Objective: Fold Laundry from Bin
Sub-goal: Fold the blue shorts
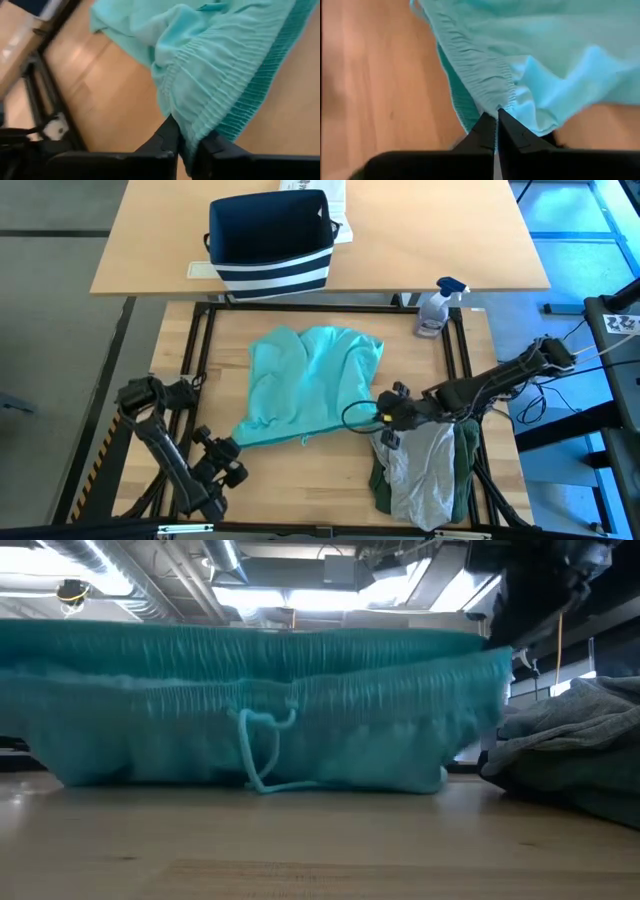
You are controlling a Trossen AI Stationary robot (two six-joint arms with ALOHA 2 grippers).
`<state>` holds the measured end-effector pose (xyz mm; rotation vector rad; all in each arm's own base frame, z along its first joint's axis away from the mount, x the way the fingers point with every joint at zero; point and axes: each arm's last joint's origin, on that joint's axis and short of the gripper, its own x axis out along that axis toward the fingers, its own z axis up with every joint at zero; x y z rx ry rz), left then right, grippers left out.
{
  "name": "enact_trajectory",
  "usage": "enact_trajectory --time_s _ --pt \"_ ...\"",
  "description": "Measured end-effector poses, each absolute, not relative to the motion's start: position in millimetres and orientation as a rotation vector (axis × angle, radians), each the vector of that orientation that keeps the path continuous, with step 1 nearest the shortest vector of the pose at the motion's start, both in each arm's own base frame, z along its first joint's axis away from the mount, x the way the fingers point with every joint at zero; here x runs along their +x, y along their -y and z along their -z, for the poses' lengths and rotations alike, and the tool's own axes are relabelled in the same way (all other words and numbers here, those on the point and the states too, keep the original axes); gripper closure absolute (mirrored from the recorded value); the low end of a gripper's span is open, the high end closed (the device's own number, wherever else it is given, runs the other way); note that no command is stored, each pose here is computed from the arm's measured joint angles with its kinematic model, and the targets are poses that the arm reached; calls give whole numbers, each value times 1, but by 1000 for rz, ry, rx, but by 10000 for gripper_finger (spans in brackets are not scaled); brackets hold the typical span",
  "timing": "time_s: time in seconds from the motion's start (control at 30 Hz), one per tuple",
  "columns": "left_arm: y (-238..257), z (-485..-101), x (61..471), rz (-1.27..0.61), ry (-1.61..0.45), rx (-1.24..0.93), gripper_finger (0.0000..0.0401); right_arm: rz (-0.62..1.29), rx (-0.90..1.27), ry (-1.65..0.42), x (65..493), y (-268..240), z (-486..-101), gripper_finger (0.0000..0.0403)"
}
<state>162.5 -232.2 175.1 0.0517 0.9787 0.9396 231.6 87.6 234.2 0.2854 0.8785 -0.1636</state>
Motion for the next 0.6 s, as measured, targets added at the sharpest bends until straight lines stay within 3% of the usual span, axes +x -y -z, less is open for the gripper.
enact_trajectory --time_s 0.1,0.2,0.43,0.6 --pt "237 -175 166 -853 -1002 22 356 138 285 -947 237 -91 -222 395" --pt "242 -180 170 -734 -1029 -27 314 102 267 -1001 241 -95 -212 361" --pt "244 -199 169 -584 -1074 -102 214 -44 276 -1001 251 -102 -207 228" --pt "222 -237 160 -603 -916 -118 181 -138 243 -899 258 -106 -222 144"
